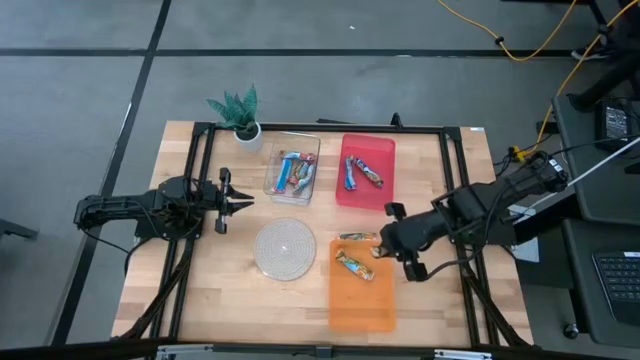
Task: Pick and place Granola Bars by type
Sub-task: Put the yellow granola bar into the orange bin
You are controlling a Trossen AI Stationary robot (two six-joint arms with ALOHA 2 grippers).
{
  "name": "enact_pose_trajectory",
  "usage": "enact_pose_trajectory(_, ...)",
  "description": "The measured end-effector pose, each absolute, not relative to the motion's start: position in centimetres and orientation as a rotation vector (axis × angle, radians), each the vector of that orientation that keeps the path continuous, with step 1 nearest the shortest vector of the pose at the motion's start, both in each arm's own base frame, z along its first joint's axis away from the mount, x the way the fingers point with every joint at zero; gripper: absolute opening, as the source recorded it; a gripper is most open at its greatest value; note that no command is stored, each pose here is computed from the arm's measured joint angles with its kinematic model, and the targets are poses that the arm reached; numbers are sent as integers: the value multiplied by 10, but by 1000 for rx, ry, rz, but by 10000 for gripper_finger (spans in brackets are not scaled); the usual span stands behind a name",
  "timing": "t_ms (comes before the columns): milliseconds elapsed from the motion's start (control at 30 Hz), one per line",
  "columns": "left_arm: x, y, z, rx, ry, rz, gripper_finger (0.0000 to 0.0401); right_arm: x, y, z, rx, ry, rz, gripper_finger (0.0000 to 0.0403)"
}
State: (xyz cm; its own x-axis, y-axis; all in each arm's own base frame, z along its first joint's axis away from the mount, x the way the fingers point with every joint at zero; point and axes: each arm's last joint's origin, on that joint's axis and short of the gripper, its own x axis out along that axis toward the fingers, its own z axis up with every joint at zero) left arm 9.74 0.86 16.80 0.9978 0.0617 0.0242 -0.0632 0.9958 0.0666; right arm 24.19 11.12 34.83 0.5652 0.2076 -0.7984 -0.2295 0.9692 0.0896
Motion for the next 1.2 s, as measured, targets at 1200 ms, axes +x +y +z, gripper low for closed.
enact_pose_trajectory(1200, 97, 9, 168, 68, -23, 62, 55, 329, 150, 232, -233, 1155, 405, 99)
